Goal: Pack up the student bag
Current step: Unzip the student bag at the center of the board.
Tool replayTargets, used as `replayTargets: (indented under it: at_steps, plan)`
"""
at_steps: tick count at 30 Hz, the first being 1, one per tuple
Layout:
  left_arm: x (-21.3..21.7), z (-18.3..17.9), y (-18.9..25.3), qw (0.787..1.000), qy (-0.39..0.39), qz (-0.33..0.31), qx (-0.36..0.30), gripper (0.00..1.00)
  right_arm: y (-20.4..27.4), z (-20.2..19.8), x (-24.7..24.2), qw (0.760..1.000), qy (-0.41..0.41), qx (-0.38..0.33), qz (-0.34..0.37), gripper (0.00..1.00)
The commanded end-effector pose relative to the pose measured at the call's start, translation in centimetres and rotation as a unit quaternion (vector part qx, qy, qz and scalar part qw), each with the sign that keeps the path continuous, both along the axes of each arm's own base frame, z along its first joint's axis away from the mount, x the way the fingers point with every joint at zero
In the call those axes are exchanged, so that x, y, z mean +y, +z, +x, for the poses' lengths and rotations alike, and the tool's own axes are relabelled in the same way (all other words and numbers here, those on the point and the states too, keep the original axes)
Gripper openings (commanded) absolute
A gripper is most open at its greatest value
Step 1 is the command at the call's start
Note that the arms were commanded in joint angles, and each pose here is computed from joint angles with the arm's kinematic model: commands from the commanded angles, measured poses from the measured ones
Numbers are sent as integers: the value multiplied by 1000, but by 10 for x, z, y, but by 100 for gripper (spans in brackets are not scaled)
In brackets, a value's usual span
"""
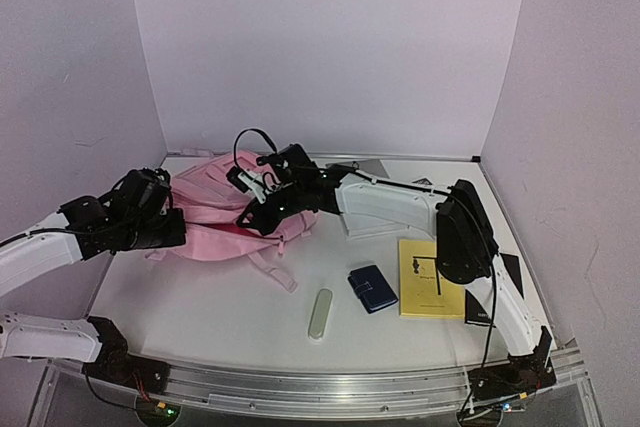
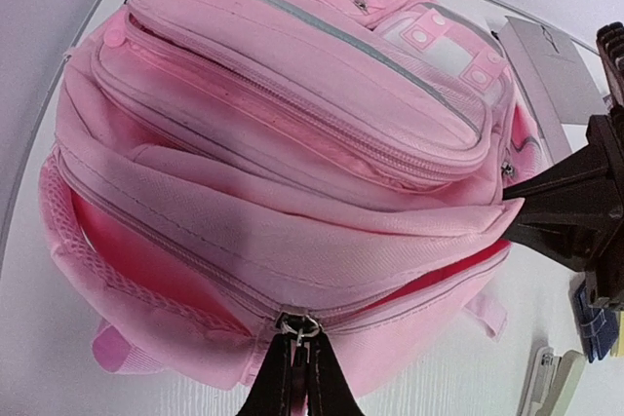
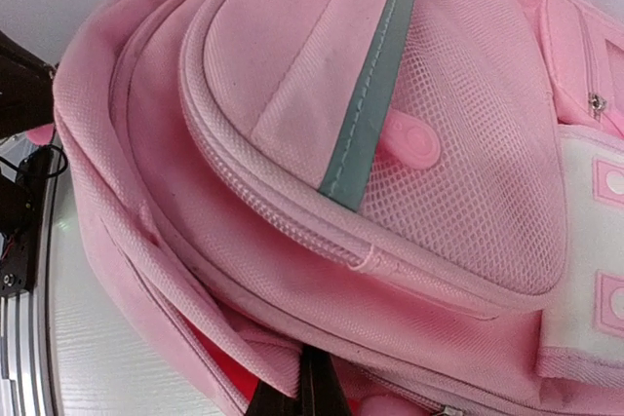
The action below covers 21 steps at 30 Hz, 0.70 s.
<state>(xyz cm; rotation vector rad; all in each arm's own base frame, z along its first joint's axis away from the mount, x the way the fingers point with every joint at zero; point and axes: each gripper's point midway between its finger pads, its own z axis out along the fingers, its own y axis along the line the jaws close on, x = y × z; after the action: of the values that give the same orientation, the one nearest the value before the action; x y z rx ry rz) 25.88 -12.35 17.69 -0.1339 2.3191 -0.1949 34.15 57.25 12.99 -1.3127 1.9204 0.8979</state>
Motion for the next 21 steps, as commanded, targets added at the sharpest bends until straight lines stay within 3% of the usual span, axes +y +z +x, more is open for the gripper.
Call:
replayTargets:
  at_steps: [1,4,8,11,14,21]
  plan:
    - [7,0,32,999,-6,-12,-48,0,10,58,-47,993,-74,-82,-52,0]
    - [-17,1,28,997,-54,-41,-33,0,8,63,-45,991,-69,-103,-58,3]
    - [-53,2,22,988,-123,-92,-23,0,36,35,-32,997,-12,-73,-13,46]
    - [-71,3,27,980,-156,-123,-30,0,60,7,-24,998,37,-50,13,64]
    - [-82,3,32,974,-178,-136,-32,0,76,-11,-21,997,69,-35,32,70]
    - [-96,-1,34,965,-211,-155,-24,0,90,-31,-2,991,102,-72,37,71]
